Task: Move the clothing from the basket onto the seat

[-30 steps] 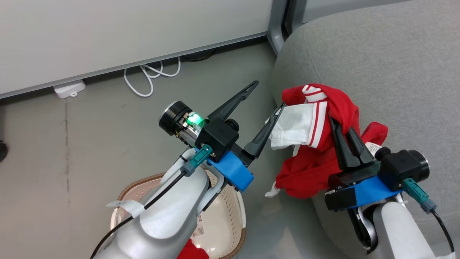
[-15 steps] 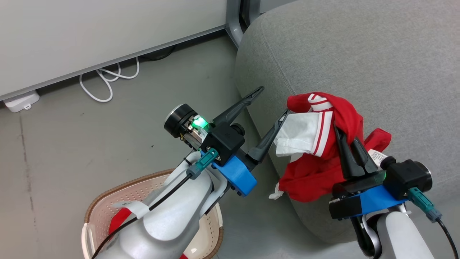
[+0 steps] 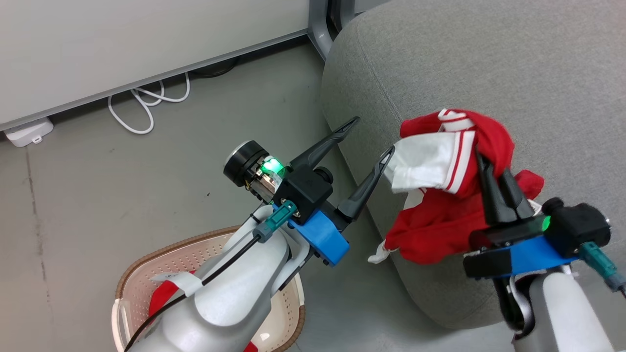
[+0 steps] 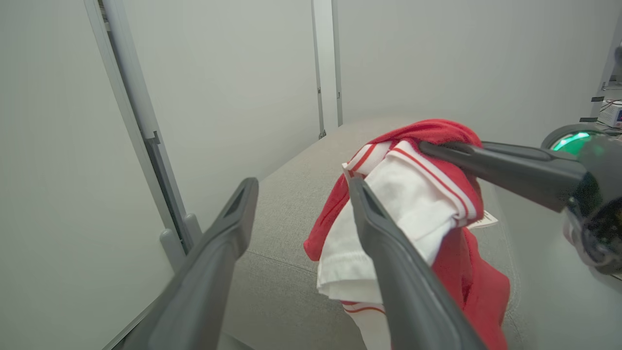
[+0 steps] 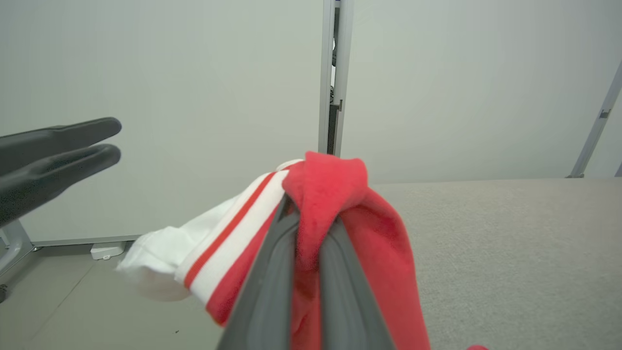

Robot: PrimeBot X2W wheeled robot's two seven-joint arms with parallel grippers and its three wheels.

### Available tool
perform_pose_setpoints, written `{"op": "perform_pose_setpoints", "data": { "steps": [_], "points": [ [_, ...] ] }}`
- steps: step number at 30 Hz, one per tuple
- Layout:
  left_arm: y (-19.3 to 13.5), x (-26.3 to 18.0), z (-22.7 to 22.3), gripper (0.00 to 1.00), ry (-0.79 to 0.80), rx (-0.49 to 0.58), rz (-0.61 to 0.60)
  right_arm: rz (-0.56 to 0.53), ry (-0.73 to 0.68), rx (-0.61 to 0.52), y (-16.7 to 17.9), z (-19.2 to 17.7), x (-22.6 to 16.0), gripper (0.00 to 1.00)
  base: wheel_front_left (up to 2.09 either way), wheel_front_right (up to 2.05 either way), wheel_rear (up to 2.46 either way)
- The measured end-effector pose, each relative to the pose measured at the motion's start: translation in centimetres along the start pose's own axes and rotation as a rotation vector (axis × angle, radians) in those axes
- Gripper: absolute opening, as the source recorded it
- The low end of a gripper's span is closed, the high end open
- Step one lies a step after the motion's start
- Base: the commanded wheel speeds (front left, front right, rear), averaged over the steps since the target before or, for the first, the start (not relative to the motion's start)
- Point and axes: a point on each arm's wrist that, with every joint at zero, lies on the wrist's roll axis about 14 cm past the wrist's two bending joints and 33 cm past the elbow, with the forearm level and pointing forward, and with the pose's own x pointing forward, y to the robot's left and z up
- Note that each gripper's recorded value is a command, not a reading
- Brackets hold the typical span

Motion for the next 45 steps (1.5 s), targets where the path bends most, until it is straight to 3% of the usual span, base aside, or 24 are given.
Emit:
{"op": "perform_pose_setpoints", "data": {
  "steps": [6, 15, 22, 28, 33, 39, 45],
  "points": [
    [1.2, 0.1, -0.3, 1.0, -0.006, -0.004, 0.02, -0.051, -0.139, -0.056, -2.2, 4.3, 3.5, 0.0, 0.0, 0.0, 0.0],
    [5.0, 0.7, -2.3, 1.0, -0.01, -0.005, 0.047, -0.109, -0.351, -0.23, -4.6, 10.9, 10.5, 0.0, 0.0, 0.0, 0.0],
    [9.2, 0.6, -6.0, 1.0, 0.01, -0.015, 0.095, -0.165, -0.415, -0.316, -7.6, 11.8, 15.8, 0.0, 0.0, 0.0, 0.0],
    [11.6, 0.1, -10.4, 1.0, 0.045, -0.048, 0.122, -0.251, -0.34, -0.381, -12.4, 8.4, 18.9, 0.0, 0.0, 0.0, 0.0],
    [12.4, -0.4, -13.7, 1.0, 0.078, -0.082, 0.131, -0.305, -0.217, -0.392, -15.3, 3.4, 20.0, 0.0, 0.0, 0.0, 0.0],
    [12.5, -0.8, -16.0, 1.0, 0.099, -0.111, 0.132, -0.359, -0.041, -0.34, -17.3, -4.0, 19.2, 0.0, 0.0, 0.0, 0.0],
    [12.8, -1.2, -16.2, 1.0, 0.1, -0.111, 0.144, -0.402, 0.137, -0.263, -17.7, -10.8, 15.6, 0.0, 0.0, 0.0, 0.0]
  ]
}}
